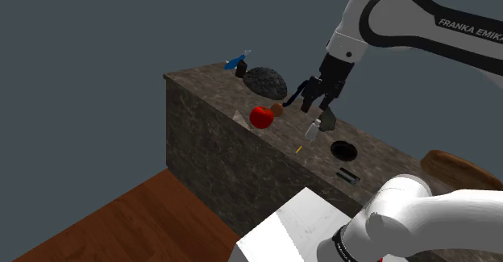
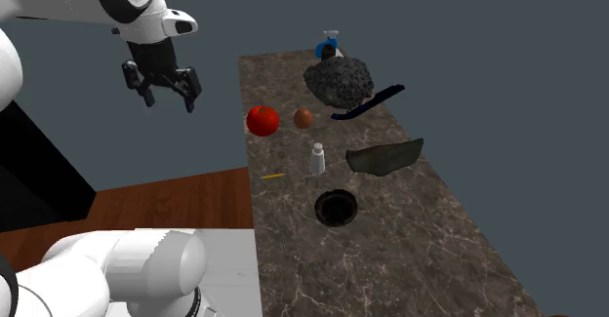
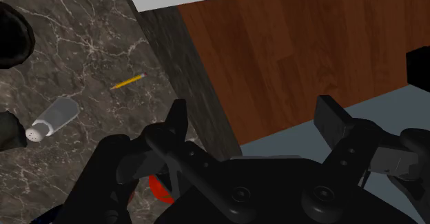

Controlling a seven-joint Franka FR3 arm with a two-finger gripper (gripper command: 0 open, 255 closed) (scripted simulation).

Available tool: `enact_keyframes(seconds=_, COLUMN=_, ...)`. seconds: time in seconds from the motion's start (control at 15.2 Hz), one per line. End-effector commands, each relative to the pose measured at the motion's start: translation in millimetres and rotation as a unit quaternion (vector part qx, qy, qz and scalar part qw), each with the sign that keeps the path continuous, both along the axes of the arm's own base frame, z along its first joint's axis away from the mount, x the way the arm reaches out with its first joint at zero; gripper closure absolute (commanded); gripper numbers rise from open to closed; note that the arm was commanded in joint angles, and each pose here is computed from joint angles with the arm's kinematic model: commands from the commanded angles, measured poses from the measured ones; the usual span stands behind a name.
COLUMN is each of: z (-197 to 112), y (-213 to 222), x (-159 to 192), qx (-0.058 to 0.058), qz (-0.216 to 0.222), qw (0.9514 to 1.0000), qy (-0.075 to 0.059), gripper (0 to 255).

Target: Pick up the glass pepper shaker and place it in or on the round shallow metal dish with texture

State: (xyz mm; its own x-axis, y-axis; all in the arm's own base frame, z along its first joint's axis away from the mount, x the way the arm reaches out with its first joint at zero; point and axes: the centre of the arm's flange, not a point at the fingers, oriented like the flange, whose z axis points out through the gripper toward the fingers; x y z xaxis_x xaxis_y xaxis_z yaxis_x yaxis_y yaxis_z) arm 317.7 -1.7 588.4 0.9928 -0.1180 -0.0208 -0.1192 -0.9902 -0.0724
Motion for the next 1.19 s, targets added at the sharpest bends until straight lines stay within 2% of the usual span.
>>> enact_keyframes(seconds=0.0, z=0, y=0, x=0, qx=0.0, qz=0.0, qw=1.0, qy=0.0, gripper=0)
enact_keyframes(seconds=1.12, z=-113, y=-185, x=37, qx=-0.012, qz=-0.012, qw=0.9995, qy=-0.028, gripper=0)
